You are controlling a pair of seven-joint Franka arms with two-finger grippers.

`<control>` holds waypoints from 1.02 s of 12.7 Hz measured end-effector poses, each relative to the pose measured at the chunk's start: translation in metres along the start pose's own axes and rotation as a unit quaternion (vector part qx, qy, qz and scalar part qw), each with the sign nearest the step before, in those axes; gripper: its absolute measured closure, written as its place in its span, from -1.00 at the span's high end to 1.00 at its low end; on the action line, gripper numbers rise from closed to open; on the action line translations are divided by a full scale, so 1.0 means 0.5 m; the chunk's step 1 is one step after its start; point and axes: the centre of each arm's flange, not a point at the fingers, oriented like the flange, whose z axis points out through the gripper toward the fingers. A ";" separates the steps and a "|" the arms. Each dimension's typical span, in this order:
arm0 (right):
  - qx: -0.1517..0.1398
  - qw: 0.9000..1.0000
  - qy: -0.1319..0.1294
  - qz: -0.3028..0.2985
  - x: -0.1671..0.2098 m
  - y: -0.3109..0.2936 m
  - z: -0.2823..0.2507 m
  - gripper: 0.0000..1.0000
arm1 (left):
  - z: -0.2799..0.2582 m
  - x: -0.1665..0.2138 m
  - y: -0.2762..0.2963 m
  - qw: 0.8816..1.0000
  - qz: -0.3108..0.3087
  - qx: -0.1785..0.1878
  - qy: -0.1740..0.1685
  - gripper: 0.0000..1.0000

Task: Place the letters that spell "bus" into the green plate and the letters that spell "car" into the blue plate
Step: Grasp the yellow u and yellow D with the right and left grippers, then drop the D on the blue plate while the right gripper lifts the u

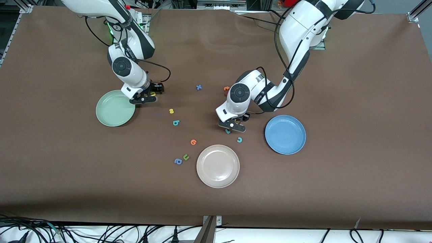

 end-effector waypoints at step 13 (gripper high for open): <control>-0.008 1.000 0.009 -0.007 0.006 0.013 -0.009 -0.43 | -0.137 0.105 -0.364 0.997 -0.051 0.052 0.008 -0.32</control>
